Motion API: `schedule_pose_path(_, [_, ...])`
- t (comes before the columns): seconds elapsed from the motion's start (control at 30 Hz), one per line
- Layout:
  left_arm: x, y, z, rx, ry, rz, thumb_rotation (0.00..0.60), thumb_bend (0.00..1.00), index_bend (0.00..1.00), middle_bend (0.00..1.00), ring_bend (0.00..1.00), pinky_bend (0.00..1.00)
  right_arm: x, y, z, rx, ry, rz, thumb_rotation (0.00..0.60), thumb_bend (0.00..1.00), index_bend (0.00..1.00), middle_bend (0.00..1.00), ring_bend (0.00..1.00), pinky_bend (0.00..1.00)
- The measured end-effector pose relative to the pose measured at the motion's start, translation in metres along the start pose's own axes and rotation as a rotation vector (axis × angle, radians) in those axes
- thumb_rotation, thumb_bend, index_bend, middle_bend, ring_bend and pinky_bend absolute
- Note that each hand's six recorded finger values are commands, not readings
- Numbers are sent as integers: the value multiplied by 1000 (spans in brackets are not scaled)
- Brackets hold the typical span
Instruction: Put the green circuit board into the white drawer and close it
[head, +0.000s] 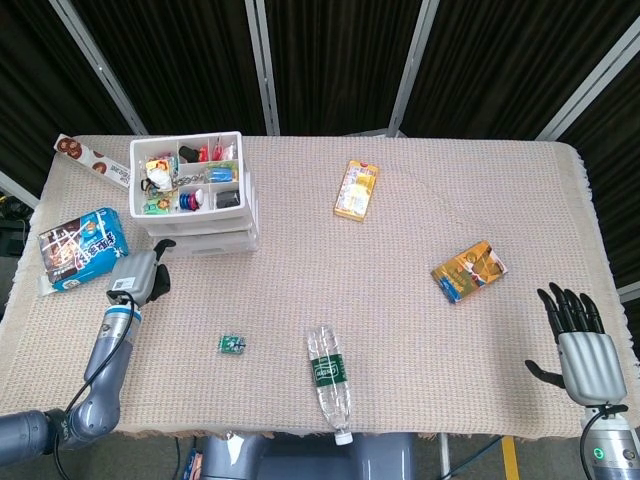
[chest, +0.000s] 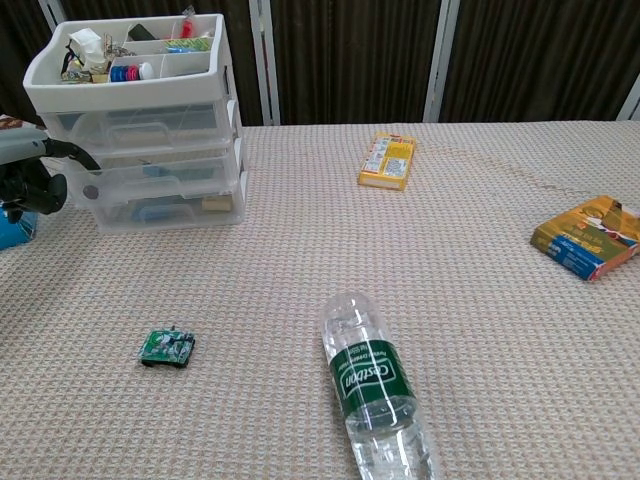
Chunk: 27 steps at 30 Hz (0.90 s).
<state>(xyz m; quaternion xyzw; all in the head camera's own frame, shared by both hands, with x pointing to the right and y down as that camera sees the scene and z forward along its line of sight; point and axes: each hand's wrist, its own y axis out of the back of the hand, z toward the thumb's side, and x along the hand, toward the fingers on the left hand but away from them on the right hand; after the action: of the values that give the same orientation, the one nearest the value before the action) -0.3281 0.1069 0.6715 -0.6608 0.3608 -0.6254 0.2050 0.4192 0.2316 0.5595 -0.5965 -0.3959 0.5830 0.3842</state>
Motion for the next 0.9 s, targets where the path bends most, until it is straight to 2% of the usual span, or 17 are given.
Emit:
schedule_pose_path(0.17, [-1, -4, 0, -10, 4, -18, 600, 828, 465, 897, 852, 623, 0, 0, 0, 1, -1, -1, 600, 0, 55, 0, 0, 0])
schedule_pose_path(0.3, [-3, -5, 0, -33, -1, -26, 600, 831, 527, 898, 852, 624, 0, 0, 0, 0, -1, -1, 600, 0, 55, 0, 0, 0])
schedule_pose_path(0.8, [-29, -8, -17, -25, -40, -59, 600, 830, 543, 897, 852, 624, 0, 0, 0, 0, -1, 0, 600, 0, 55, 0, 0, 0])
schedule_pose_path(0.9, [-32, -8, -20, -28, -47, -60, 600, 829, 517, 896, 853, 624, 0, 0, 1, 0, -1, -1, 600, 0, 55, 0, 0, 0])
